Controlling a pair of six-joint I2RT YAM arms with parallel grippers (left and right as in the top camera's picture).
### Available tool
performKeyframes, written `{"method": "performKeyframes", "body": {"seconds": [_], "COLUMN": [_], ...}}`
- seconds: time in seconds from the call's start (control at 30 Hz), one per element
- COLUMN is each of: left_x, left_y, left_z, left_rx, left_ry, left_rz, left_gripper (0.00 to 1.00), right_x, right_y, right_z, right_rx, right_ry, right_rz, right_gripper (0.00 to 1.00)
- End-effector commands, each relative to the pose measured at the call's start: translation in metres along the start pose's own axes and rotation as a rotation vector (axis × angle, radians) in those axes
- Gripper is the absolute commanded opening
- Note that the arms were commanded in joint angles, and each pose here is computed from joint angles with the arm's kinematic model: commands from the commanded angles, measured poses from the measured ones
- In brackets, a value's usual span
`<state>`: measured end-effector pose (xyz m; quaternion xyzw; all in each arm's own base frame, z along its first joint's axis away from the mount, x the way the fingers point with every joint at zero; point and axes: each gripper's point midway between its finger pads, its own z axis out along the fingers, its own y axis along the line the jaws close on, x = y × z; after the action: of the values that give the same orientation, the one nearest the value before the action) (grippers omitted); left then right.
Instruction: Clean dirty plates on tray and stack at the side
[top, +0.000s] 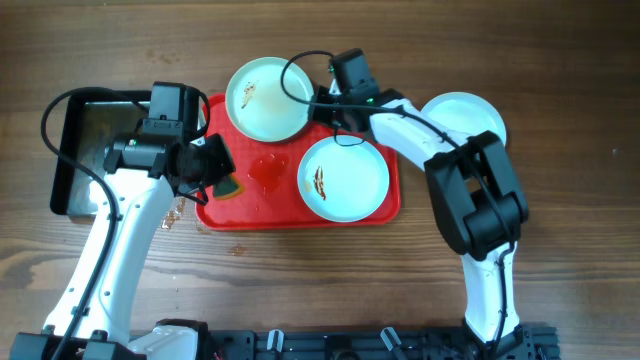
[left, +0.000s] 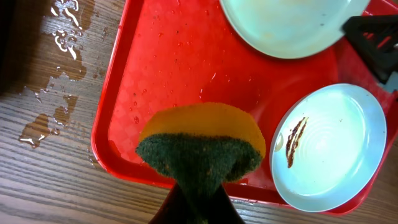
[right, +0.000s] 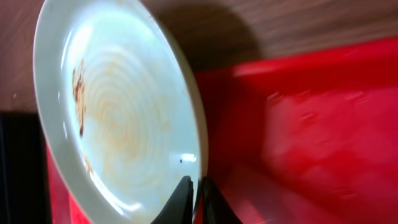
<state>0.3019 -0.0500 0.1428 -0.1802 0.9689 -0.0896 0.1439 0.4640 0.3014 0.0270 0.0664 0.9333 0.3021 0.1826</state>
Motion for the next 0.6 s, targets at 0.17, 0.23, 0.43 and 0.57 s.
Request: {"method": "performKeyframes", "body": {"seconds": [0.17, 0.23, 0.43, 0.57], "left_x": [-0.004, -0.003, -0.003, -0.003], "left_y": [-0.004, -0.003, -0.003, -0.003], "left_z": [-0.002, -0.002, -0.002, -0.002], "left_rx": [0.012, 0.01, 0.011, 0.01], "left_ry": [-0.007, -0.004, -0.004, -0.004], "left_rz": [0.016, 0.016, 0.016, 0.016], "left_gripper": [0.04, 0.04, 0.04, 0.04], "right_x": [0.045, 0.045, 0.041, 0.065], "right_y": [0.025, 0.023, 0.02, 0.037], "right_z": [0.018, 0.019, 0.021, 0.025], "right_rx": [0.004, 0.035, 0.072, 0.065], "right_ry": [0.087, 0.064, 0.017, 0.051], "right_rz": [-0.018, 0.026, 0.173, 0.155], "right_gripper": [0.24, 0.25, 0.24, 0.14]}}
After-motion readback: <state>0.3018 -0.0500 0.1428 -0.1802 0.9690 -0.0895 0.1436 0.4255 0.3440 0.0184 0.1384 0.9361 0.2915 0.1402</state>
